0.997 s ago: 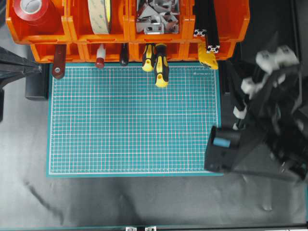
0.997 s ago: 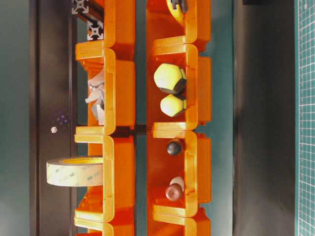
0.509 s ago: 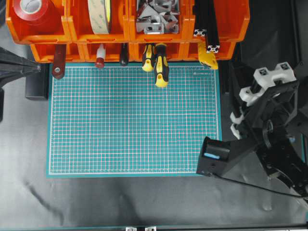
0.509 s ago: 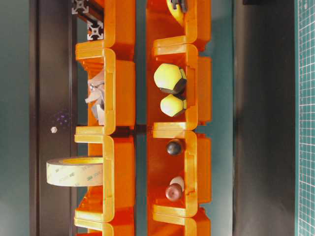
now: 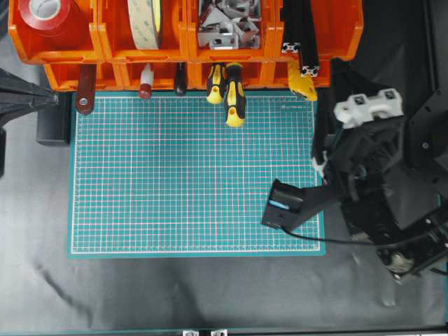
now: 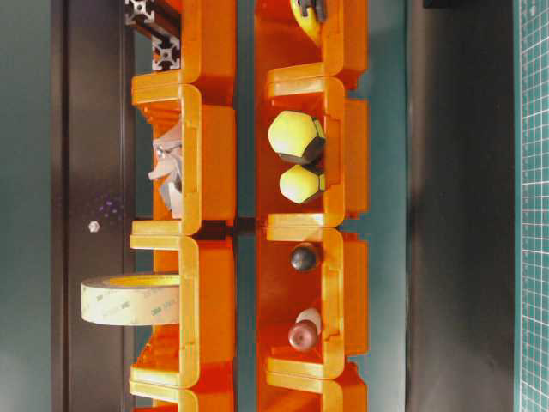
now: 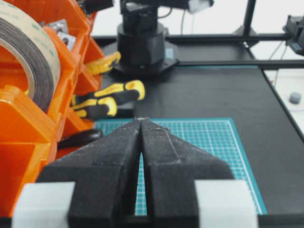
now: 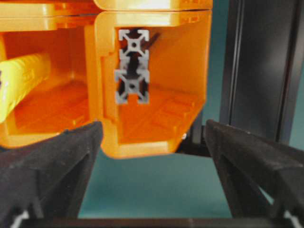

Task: Pick frame from container rack with right arm.
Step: 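Lower the right gripper onto a black extrusion bar and close it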

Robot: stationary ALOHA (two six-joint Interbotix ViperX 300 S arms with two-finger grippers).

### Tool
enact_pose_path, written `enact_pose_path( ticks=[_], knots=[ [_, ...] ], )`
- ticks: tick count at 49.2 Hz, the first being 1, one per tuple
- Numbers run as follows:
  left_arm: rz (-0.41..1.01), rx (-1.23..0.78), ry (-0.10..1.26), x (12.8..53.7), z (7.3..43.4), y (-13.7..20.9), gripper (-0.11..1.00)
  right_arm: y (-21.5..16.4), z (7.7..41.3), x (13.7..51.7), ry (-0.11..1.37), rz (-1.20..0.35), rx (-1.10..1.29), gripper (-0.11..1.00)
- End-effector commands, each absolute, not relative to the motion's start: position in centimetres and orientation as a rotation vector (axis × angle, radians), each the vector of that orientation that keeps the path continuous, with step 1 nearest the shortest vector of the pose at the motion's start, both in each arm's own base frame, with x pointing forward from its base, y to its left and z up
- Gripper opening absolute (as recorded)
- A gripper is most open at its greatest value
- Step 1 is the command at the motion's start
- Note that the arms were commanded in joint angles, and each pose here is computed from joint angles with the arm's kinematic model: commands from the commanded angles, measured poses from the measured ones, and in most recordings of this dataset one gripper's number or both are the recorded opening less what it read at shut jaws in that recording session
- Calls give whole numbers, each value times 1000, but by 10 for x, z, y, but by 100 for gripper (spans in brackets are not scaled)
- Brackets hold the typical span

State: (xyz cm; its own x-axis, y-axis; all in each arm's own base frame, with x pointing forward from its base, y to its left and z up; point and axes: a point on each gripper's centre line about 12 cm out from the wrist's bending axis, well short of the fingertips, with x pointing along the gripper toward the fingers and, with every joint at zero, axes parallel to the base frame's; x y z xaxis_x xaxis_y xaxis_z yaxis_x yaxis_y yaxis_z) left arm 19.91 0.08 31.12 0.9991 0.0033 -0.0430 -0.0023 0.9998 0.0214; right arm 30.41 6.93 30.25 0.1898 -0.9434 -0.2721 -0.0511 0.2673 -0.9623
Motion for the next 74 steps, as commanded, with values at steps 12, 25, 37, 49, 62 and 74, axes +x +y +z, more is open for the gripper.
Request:
enact_pose_path(
  ticks=[12,25,37,49,62,74],
  knots=[
    [3,21,8,201,324,1,0,47,296,313,1205,-871,-1104,84],
    [3,24,8,201,324,1,0,33,296,317,1207,-889,-1096,84],
    [3,21,8,201,324,1,0,32,293,318,1204,-882,-1096,84],
    [3,23,3,200,325,1,0,30,288,321,1202,-861,-1104,80],
    [1,23,-8,198,327,0,0,31,283,319,1216,-856,-1117,38],
    [1,25,-14,197,329,0,0,38,289,314,1221,-893,-1126,25]
  ],
)
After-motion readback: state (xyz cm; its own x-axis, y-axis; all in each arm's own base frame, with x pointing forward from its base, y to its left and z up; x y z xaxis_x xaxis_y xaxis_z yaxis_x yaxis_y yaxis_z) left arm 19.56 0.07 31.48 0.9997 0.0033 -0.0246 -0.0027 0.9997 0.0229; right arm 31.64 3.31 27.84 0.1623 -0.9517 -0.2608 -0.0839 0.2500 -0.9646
